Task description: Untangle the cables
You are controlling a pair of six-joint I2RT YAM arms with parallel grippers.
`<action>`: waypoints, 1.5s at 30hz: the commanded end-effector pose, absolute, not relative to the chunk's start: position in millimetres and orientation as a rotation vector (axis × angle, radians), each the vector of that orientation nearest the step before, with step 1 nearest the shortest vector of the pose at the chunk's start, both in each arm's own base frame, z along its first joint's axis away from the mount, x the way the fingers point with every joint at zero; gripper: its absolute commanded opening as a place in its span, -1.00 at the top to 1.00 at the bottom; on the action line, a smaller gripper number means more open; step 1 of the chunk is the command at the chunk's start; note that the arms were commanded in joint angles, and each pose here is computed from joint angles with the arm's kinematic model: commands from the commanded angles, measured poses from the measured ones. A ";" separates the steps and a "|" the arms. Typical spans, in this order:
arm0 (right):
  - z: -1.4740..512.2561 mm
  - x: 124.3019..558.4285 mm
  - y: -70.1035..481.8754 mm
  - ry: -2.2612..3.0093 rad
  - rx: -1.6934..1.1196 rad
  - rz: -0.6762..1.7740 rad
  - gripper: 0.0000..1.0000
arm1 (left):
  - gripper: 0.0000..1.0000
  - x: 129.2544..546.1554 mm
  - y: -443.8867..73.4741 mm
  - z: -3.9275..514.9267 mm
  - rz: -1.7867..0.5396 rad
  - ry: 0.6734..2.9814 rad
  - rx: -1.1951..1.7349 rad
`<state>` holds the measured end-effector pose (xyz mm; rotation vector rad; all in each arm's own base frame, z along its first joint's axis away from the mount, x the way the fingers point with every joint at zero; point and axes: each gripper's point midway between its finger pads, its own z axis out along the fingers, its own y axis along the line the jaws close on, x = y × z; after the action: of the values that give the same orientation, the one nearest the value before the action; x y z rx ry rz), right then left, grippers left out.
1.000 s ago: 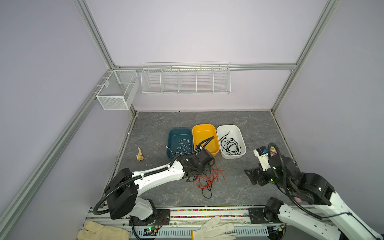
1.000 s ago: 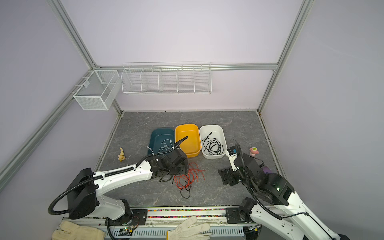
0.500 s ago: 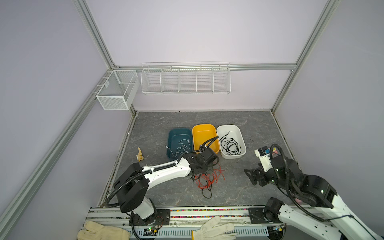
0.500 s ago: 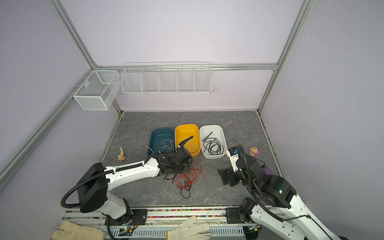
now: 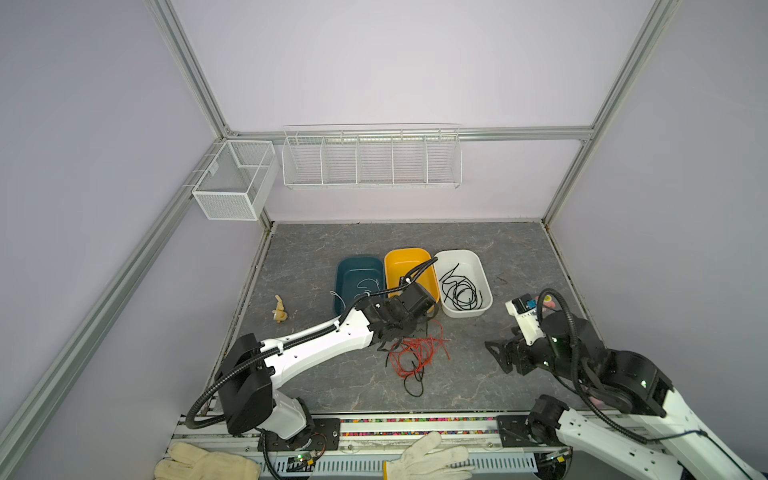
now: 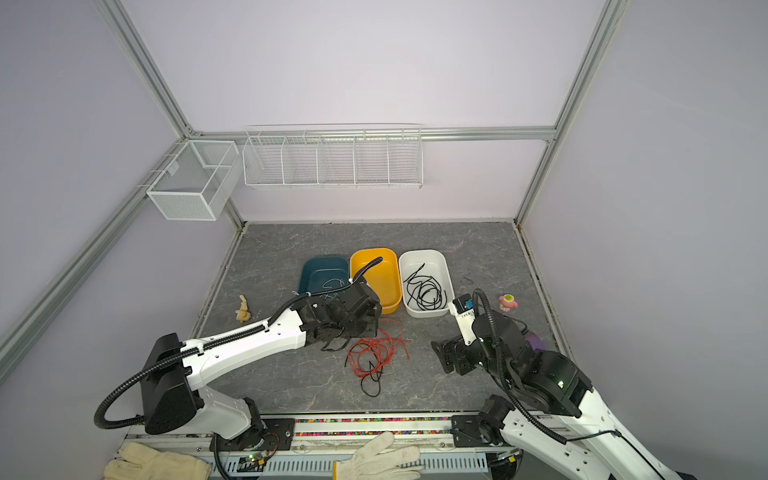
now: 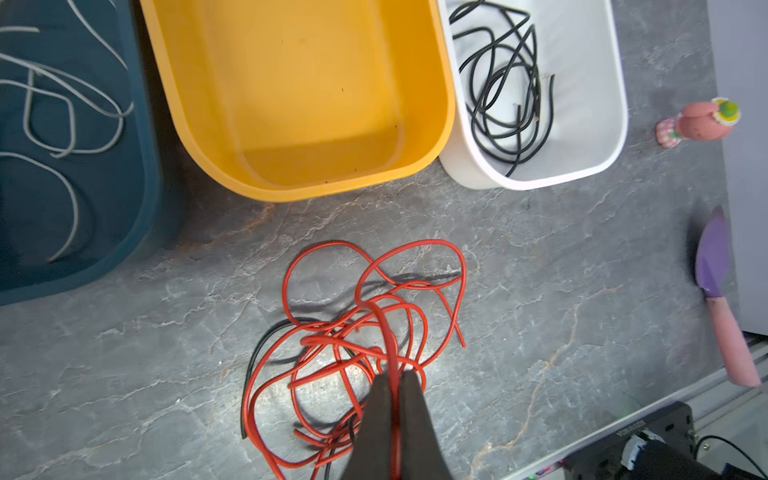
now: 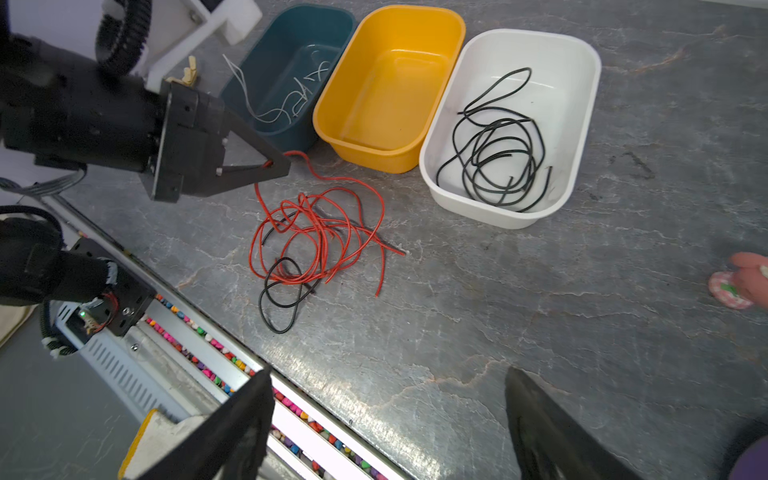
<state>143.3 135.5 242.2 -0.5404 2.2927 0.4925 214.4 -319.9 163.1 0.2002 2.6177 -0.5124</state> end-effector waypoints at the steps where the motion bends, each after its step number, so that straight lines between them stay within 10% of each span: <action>1: 236.0 128.9 161.7 2.297 -0.701 0.615 -0.76 | 1.00 213.4 -310.3 192.5 -0.496 2.579 0.217; 24: 268.9 94.3 209.1 2.119 -0.840 0.997 -0.99 | 1.00 200.3 -303.9 339.7 -0.854 2.321 0.176; 45: 257.9 125.2 253.4 1.848 -0.482 1.353 -0.38 | 1.00 187.2 -308.5 390.1 -1.085 2.177 0.083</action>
<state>119.2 249.1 233.7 -0.5698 1.9577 1.2702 190.1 -307.2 374.6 0.1094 2.2135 -1.0303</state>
